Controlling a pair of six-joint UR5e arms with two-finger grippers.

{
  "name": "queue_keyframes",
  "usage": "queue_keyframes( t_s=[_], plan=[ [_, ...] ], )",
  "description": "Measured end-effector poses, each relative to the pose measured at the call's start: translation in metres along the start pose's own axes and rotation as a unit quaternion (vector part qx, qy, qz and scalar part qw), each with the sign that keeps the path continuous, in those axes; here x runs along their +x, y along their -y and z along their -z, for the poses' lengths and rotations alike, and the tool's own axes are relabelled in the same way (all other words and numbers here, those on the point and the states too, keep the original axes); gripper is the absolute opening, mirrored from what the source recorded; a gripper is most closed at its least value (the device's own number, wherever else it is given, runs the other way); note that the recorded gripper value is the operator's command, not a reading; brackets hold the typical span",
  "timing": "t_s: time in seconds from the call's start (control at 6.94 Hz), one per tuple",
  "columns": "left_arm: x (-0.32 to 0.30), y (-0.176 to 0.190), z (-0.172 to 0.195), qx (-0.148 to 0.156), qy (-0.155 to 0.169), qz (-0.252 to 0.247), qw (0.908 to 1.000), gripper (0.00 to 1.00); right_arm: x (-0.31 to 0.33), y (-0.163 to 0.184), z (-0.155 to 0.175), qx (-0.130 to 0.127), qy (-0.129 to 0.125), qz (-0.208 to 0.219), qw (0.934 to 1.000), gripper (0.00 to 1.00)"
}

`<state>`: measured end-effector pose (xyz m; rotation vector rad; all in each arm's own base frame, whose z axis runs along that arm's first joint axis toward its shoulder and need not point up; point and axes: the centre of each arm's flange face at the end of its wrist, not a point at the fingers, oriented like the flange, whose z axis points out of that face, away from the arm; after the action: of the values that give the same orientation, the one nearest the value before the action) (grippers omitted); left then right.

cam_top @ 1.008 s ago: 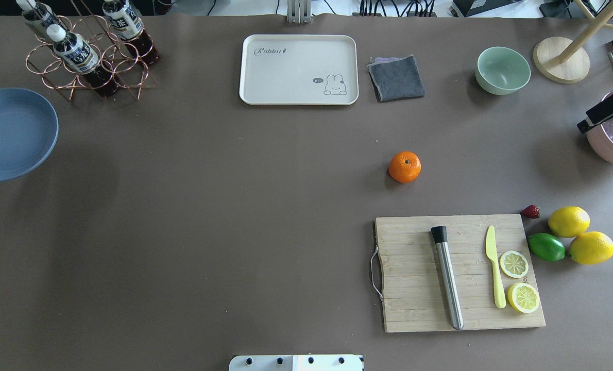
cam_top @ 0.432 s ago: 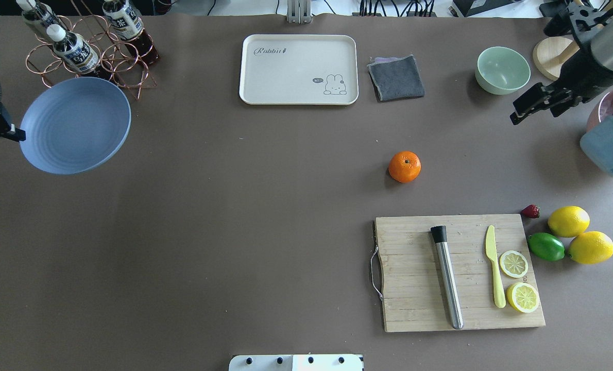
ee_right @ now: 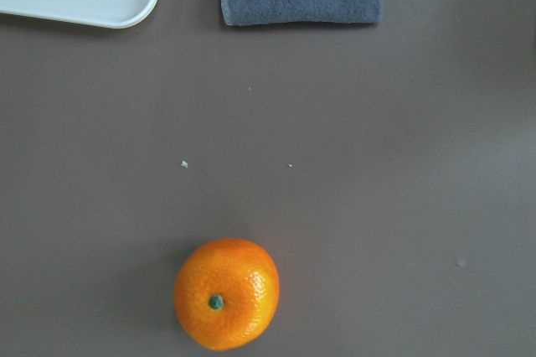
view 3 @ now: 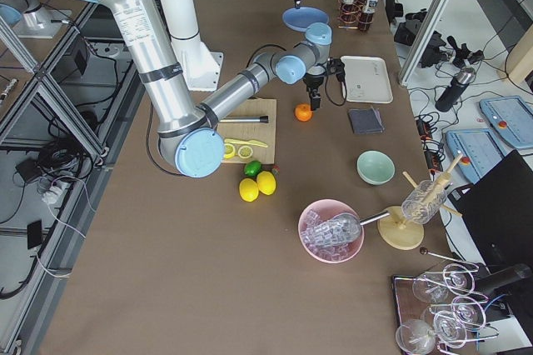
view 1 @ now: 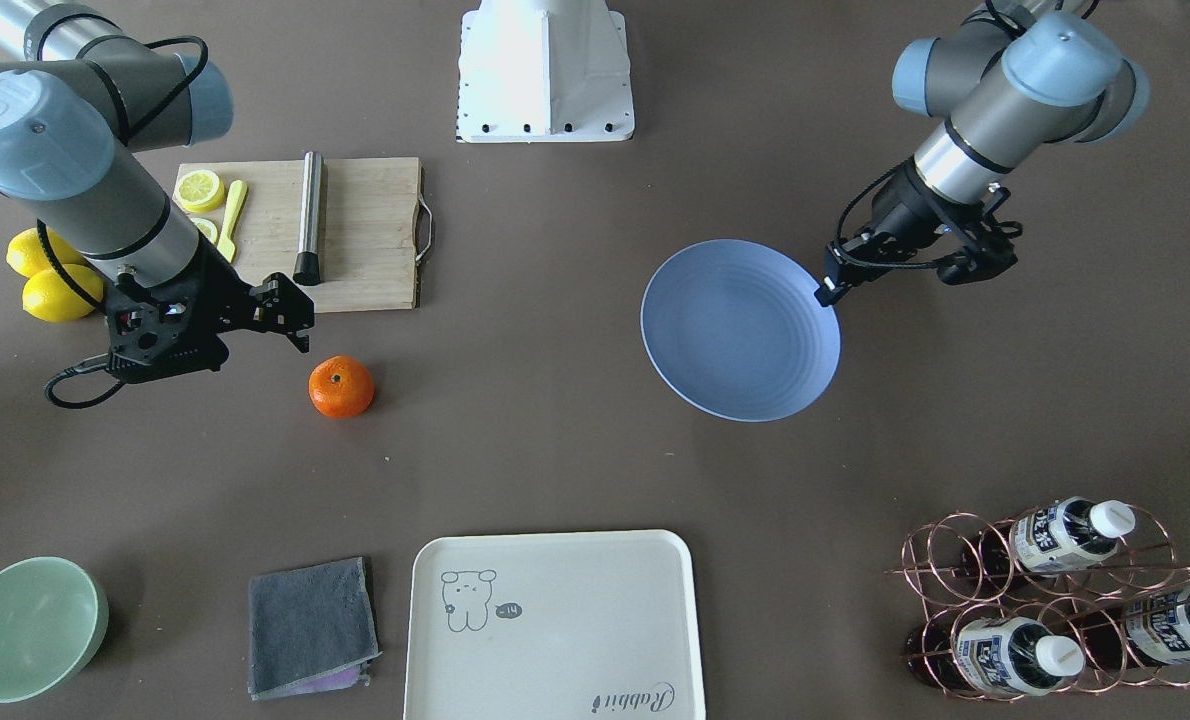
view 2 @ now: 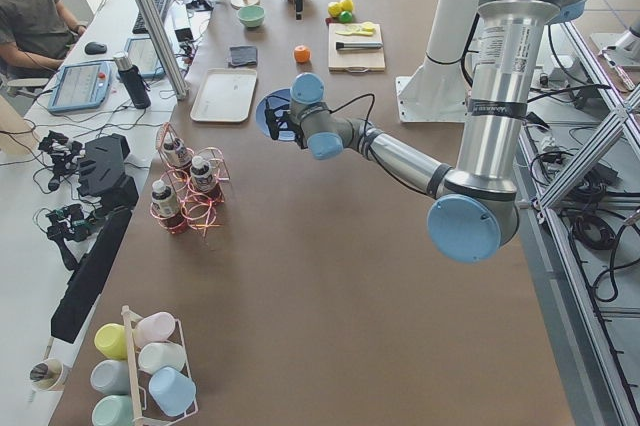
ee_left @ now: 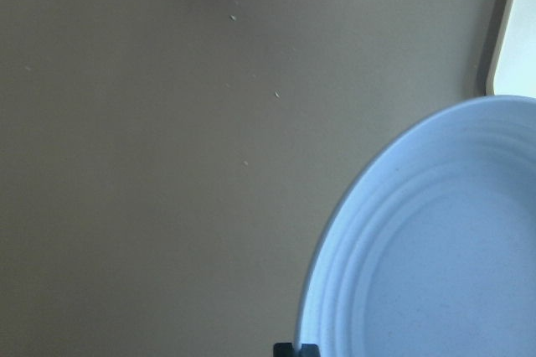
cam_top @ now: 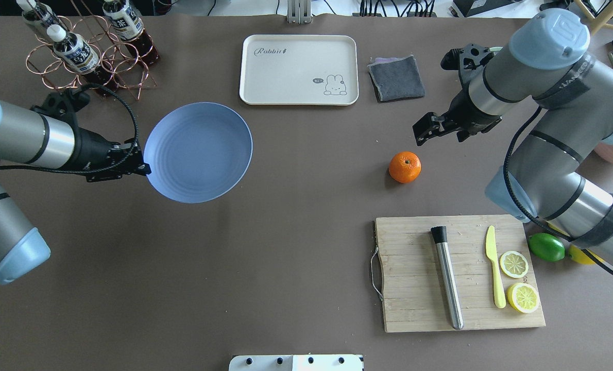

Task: Pick orange to plate
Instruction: 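Lift the blue plate with the left gripper while the right gripper reaches toward the orange, then carry the blue plate to center with left gripper while right gripper grasps the orange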

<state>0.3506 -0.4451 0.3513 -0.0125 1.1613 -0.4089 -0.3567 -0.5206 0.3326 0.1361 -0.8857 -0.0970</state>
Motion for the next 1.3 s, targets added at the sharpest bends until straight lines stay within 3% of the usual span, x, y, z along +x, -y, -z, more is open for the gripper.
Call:
queue_keyframes(
  t_s=[0.58, 0.86, 1.3],
  plan=[
    [0.073, -0.120, -0.090, 0.019, 0.028, -0.016, 0.9993, 0.00, -0.024, -0.027, -0.068, -0.013, -0.025, -0.017, 0.9995, 1.00],
    [0.092, -0.151, -0.113, 0.016, 0.026, -0.018, 0.9994, 0.00, -0.027, -0.028, -0.086, -0.024, -0.035, -0.028, 0.9987, 1.00],
    [0.096, -0.168, -0.122, 0.009, 0.026, -0.023, 0.9994, 0.00, -0.034, -0.023, -0.097, -0.028, -0.038, -0.034, 0.9983, 0.97]
  ],
)
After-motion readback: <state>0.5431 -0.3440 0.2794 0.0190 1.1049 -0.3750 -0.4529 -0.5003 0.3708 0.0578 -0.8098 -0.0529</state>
